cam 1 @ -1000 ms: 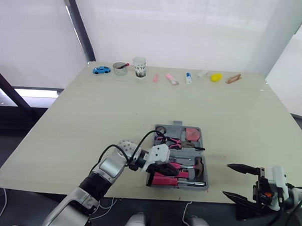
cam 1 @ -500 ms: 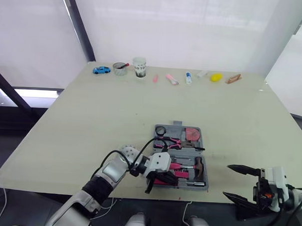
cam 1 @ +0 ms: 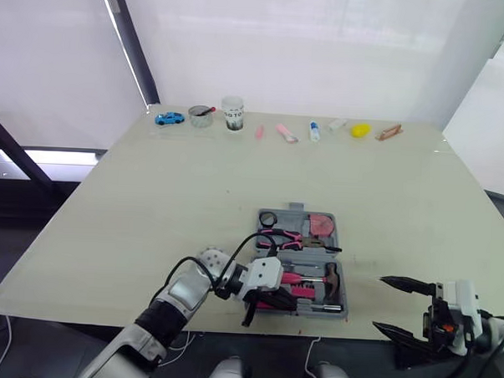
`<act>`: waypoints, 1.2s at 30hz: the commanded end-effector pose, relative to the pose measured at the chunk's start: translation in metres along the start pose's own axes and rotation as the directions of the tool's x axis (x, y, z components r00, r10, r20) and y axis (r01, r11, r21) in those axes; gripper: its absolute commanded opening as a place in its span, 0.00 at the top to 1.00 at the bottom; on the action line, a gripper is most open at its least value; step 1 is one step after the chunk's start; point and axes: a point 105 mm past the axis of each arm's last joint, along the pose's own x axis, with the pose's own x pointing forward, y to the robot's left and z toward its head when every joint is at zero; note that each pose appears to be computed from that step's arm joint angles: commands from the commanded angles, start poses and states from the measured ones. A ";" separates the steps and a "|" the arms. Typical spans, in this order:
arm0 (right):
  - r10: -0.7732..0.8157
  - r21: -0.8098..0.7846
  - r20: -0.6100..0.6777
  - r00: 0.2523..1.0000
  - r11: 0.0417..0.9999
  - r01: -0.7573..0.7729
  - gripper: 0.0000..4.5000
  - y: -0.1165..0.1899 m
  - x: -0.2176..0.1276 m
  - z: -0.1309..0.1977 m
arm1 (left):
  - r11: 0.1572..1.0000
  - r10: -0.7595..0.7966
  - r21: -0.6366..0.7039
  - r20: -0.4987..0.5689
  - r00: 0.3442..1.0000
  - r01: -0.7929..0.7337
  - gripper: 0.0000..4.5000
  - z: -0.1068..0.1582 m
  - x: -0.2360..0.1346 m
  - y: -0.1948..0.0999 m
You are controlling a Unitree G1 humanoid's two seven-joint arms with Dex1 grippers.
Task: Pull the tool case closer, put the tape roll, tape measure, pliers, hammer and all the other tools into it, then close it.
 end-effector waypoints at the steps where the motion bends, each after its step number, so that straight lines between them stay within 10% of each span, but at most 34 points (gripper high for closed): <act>1: -0.037 -0.019 0.077 0.996 0.999 0.038 0.00 -0.006 0.001 0.015 | 0.994 0.094 -0.060 0.083 0.992 -0.089 0.97 0.012 0.001 0.010; 6: -0.071 -0.005 0.102 0.992 0.997 0.072 0.00 -0.011 -0.001 0.018 | 0.968 0.247 -0.098 0.222 0.943 -0.230 0.97 0.046 -0.025 0.028; 17: -0.209 0.051 0.121 0.970 0.978 0.204 0.00 -0.024 -0.012 0.011 | 0.817 0.573 -0.234 0.214 0.791 -0.528 0.97 0.033 -0.109 0.037; 28: -0.521 0.103 0.027 0.853 0.850 0.516 0.00 -0.037 -0.047 -0.025 | 0.550 0.812 -0.364 0.022 0.583 -0.752 0.00 -0.033 -0.185 -0.006; 36: -0.663 0.084 -0.069 0.746 0.741 0.666 0.00 -0.023 -0.086 -0.047 | 0.356 0.891 -0.406 -0.124 0.437 -0.842 0.00 -0.067 -0.226 -0.051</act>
